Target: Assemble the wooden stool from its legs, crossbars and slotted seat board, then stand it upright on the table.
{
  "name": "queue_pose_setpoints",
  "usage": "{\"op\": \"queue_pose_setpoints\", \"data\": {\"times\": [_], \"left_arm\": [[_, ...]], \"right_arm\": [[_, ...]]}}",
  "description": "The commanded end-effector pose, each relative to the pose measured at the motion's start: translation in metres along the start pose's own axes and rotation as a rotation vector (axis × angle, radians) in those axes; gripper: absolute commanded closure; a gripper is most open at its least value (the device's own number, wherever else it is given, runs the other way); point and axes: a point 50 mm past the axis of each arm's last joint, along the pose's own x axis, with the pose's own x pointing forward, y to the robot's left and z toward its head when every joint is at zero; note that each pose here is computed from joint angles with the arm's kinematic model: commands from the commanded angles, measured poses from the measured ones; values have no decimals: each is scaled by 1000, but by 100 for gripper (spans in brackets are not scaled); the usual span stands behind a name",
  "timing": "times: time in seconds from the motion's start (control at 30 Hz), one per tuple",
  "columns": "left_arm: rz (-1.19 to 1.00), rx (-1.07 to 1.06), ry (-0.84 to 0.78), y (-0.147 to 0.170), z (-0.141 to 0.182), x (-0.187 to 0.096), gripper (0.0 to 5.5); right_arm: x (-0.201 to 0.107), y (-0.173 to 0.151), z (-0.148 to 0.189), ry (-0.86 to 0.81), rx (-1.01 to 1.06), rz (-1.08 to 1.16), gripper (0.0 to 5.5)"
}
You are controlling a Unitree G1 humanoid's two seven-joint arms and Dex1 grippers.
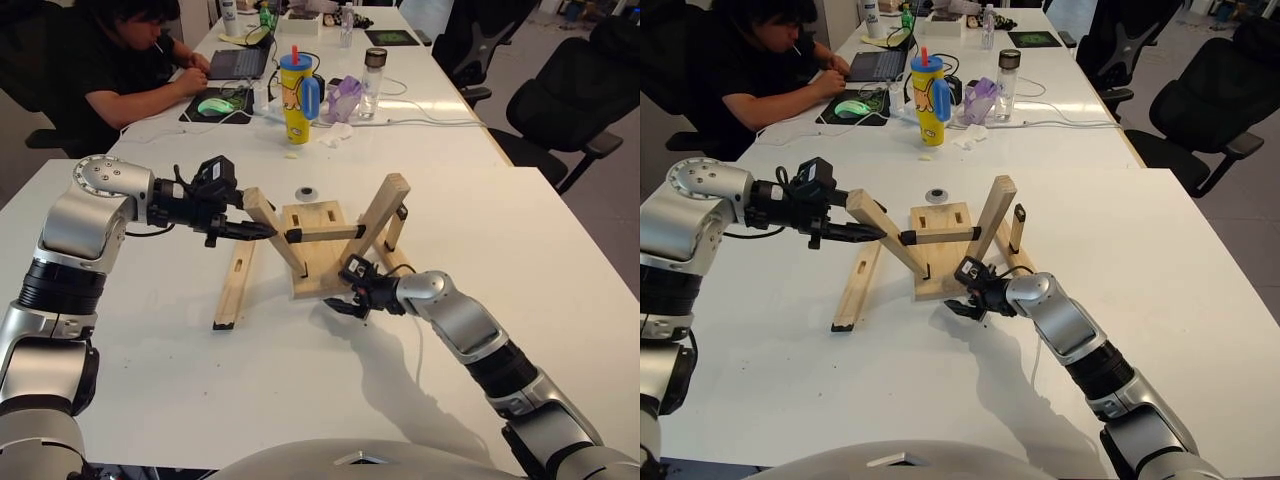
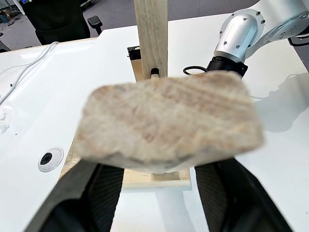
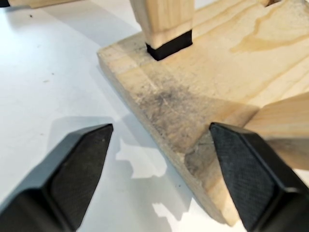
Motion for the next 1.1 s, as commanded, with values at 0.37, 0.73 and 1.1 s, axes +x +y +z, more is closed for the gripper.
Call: {"op": "queue_pose_setpoints", "data": {"times": [0.37,0.73,1.1], "left_arm": [[-64,-296,140,-10,-58,42,342],[-59,-273,145,-6,-51,34,342],[-77,-246,141,-2,-44,43,342]], "right_arm": [[13,22,-18,-175,163,104,224],[-66,21,115,-953,174,-102,422],[44,25,6,-33,166,-306,549]]}}
